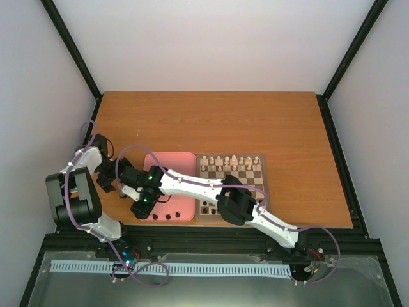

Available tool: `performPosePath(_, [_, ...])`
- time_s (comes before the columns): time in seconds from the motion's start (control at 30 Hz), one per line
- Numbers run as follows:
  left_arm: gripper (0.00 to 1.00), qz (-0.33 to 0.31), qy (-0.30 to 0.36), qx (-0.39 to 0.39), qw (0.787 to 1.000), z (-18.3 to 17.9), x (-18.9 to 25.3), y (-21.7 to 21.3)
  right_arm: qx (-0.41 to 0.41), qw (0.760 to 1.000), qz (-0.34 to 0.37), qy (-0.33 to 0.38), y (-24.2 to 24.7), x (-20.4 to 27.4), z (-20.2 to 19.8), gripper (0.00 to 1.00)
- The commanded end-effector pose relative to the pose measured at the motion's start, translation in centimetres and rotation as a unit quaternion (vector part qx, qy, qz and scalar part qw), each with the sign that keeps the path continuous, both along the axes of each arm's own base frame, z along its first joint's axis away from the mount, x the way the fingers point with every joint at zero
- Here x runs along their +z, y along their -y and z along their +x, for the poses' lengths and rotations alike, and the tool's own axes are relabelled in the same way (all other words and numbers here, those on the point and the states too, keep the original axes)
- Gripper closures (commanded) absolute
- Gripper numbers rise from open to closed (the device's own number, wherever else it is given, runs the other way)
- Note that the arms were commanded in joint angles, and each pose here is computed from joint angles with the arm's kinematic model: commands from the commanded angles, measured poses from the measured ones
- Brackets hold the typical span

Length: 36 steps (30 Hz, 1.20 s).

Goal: Set up the chess pieces on the board
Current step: Pick up the chess piece from the storage box.

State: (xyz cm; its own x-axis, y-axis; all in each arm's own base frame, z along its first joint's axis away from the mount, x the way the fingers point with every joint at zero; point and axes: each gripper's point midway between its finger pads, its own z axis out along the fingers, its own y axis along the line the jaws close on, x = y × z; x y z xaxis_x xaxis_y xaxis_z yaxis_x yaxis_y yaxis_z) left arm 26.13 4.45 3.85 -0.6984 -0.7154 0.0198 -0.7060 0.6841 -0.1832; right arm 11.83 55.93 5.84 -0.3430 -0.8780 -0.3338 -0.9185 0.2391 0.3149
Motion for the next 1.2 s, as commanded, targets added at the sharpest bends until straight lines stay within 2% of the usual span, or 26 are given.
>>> performPosePath(0.0, [0.00,0.000,0.015,0.002,1.000,0.6,0.4,0.1,0.006,1.000,-0.001,0.011,-0.3,-0.2,-0.1,0.54])
performPosePath(0.43, [0.00,-0.002,0.010,0.002,1.000,0.7,0.0,0.1,0.019,1.000,-0.016,0.004,0.1,-1.2,-0.4,0.64])
performPosePath(0.63, [0.00,-0.002,0.008,0.002,1.000,0.7,-0.1,0.1,0.013,1.000,-0.019,0.015,0.2,-1.0,0.3,0.75])
performPosePath(0.77, [0.00,-0.001,0.009,0.002,1.000,0.8,0.0,0.0,0.001,0.999,-0.016,0.038,0.3,-0.3,1.4,0.86])
performPosePath(0.93, [0.00,0.001,0.011,0.001,1.000,0.9,0.2,-0.1,-0.038,0.995,0.010,0.091,0.6,2.9,4.1,0.92])
performPosePath(1.07, [0.00,0.004,0.012,-0.001,1.000,0.9,0.4,-0.1,-0.103,0.985,0.045,0.129,1.8,7.5,8.2,0.94])
performPosePath(1.17, [0.00,0.004,0.014,-0.001,1.000,0.8,0.5,-0.1,-0.162,0.973,0.051,0.156,4.5,10.7,11.4,0.94])
